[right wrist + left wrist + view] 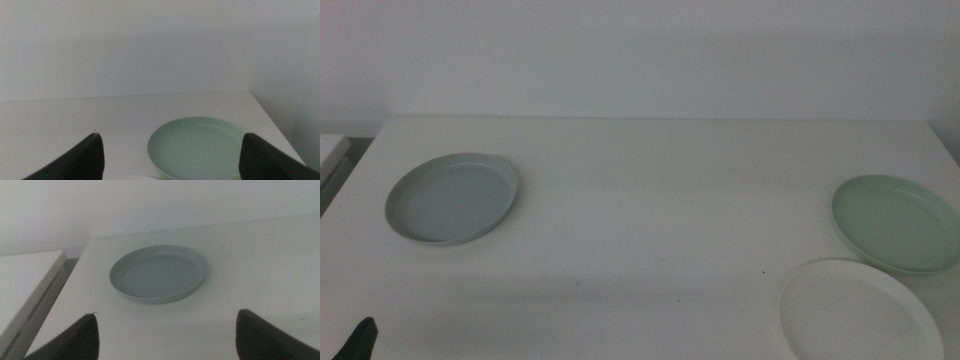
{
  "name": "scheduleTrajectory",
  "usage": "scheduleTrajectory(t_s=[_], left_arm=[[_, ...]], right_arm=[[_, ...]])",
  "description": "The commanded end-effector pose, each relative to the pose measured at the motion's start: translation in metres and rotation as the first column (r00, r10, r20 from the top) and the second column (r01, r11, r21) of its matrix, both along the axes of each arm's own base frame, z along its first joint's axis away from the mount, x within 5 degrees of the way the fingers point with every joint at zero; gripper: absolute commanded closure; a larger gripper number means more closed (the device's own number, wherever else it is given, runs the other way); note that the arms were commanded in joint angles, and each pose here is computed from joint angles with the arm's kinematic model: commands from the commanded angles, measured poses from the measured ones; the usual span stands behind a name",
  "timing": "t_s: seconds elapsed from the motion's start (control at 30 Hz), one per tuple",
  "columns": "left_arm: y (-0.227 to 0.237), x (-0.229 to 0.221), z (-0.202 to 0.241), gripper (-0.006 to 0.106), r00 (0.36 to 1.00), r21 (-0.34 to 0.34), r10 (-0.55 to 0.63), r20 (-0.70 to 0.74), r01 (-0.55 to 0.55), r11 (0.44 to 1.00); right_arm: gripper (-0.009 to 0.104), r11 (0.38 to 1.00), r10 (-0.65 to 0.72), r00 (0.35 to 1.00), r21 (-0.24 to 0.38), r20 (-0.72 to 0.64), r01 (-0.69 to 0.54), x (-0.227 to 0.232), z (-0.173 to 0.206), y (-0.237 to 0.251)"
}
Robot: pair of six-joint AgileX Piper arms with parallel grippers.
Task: Stack the three bowls on top of each other.
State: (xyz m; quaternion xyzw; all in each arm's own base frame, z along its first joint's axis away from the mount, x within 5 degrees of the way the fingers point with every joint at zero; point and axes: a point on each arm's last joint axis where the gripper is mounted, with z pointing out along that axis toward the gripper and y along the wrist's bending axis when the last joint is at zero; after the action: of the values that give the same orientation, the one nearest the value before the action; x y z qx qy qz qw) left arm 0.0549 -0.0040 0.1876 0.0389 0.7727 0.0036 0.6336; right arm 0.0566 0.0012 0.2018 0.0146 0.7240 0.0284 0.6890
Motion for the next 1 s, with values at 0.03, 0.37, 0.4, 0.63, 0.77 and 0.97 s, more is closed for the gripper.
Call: scheduleTrajectory(t_s=[0.03, 0.37, 0.4, 0.63, 0.77, 0.97], left_arm=[[0.0, 0.0, 0.001, 0.007, 1.0, -0.005, 0.003, 0.016, -0.003, 1.0], [0.0, 0.0, 0.001, 0.007, 1.0, -0.005, 0.003, 0.016, -0.003, 1.0], [0.0, 0.0, 0.001, 0.007, 1.0, -0.005, 0.003, 0.016, -0.003, 1.0], [0.0, 0.0, 0.001, 0.007, 1.0, -0.005, 0.003, 0.016, -0.003, 1.0], [0.0, 0.0, 0.001, 0.007, 1.0, -0.005, 0.003, 0.016, -0.003, 1.0], [0.0, 0.0, 0.001, 0.007, 1.0, -0.005, 0.003, 0.016, -0.003, 1.0]], right_arm=[[0.002, 1.0, -0.001, 1.0, -0.012, 0.031, 0.001, 0.0, 0.002, 0.0], [0.002, 1.0, -0.004, 1.0, 0.01, 0.015, 0.004, 0.0, 0.053, 0.0], [0.002, 0.999, -0.003, 1.0, 0.033, -0.03, 0.004, 0.004, 0.061, 0.0], [0.002, 0.988, 0.027, 0.855, 0.145, -0.517, 0.056, 0.025, 0.096, 0.004], [0.002, 0.99, 0.033, 0.7, 0.121, -0.713, 0.076, 0.035, 0.109, 0.005], [0.002, 0.987, 0.047, 0.687, 0.138, -0.725, 0.078, 0.052, 0.11, 0.007]])
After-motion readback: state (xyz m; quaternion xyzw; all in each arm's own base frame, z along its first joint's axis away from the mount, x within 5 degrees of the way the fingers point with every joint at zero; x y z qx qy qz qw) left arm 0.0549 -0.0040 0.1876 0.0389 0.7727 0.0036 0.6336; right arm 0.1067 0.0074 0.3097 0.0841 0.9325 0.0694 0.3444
